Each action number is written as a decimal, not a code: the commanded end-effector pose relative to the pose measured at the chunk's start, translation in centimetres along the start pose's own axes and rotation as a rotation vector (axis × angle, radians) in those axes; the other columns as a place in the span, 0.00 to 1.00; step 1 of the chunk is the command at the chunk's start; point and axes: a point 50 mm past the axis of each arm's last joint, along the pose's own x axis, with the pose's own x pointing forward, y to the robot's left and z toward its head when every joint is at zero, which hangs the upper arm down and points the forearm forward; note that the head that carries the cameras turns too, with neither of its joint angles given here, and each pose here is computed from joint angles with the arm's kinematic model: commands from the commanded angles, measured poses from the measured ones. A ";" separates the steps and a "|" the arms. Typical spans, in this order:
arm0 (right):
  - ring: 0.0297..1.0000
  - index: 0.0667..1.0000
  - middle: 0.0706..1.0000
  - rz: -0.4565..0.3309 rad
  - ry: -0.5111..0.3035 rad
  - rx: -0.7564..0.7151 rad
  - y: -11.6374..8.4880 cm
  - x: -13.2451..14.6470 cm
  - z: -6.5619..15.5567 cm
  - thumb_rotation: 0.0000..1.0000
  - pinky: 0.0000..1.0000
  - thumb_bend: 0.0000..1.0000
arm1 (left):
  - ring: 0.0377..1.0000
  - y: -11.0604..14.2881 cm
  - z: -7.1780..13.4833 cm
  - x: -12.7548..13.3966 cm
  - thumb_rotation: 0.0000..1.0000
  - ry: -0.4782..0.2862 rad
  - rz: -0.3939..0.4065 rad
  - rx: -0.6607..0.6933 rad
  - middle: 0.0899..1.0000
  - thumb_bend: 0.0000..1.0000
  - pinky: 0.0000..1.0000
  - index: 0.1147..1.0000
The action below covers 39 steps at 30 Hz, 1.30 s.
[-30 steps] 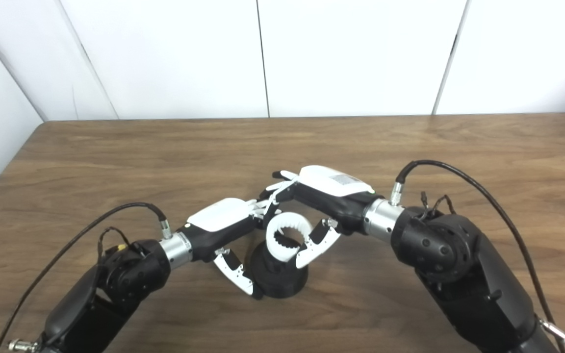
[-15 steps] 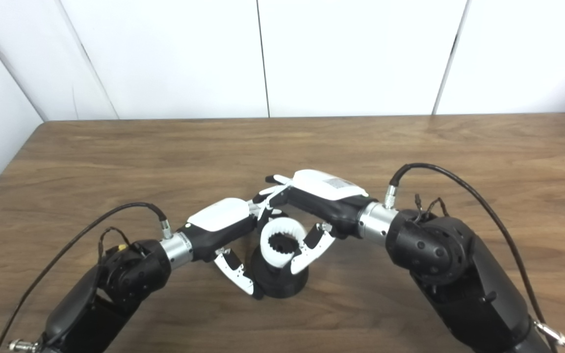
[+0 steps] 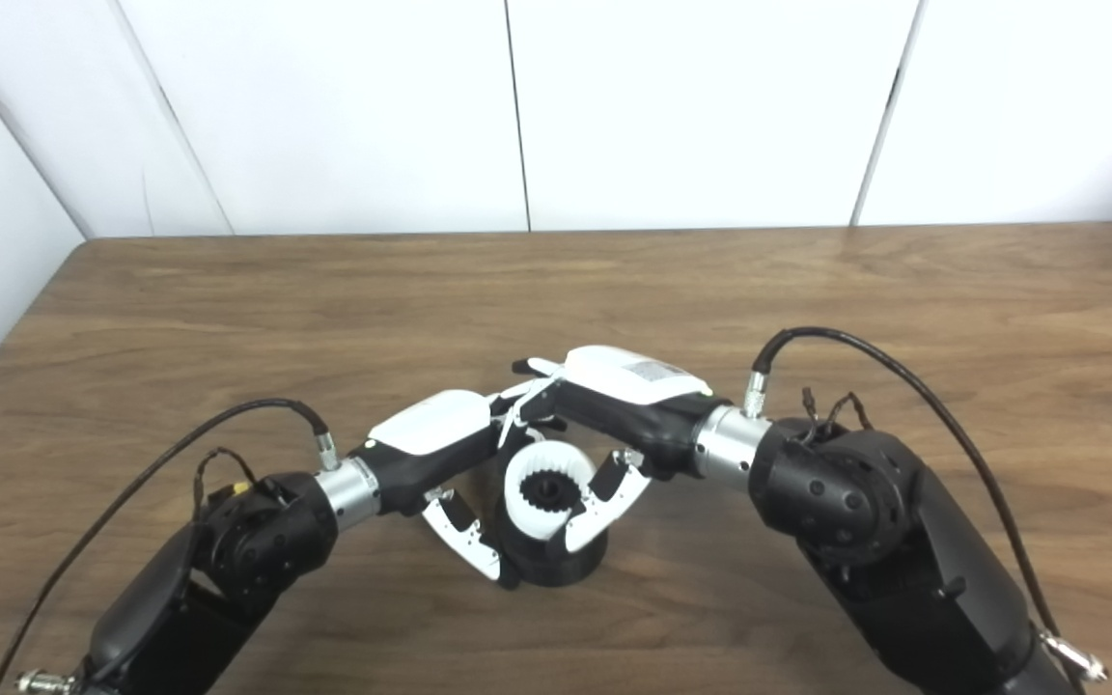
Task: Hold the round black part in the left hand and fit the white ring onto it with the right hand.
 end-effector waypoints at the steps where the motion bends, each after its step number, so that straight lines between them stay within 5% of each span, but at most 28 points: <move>1: 1.00 0.46 0.87 -0.051 -0.062 -0.052 -1.6 0.1 1.4 0.16 0.99 0.52 | 1.00 0.7 0.2 0.1 0.34 -0.008 0.013 0.037 0.93 0.87 1.00 0.57; 39: 1.00 0.46 0.90 -0.078 -0.043 -0.055 -2.2 0.3 0.6 0.16 0.98 0.52 | 1.00 0.7 0.0 0.2 0.31 -0.001 0.012 0.028 0.93 0.87 1.00 0.58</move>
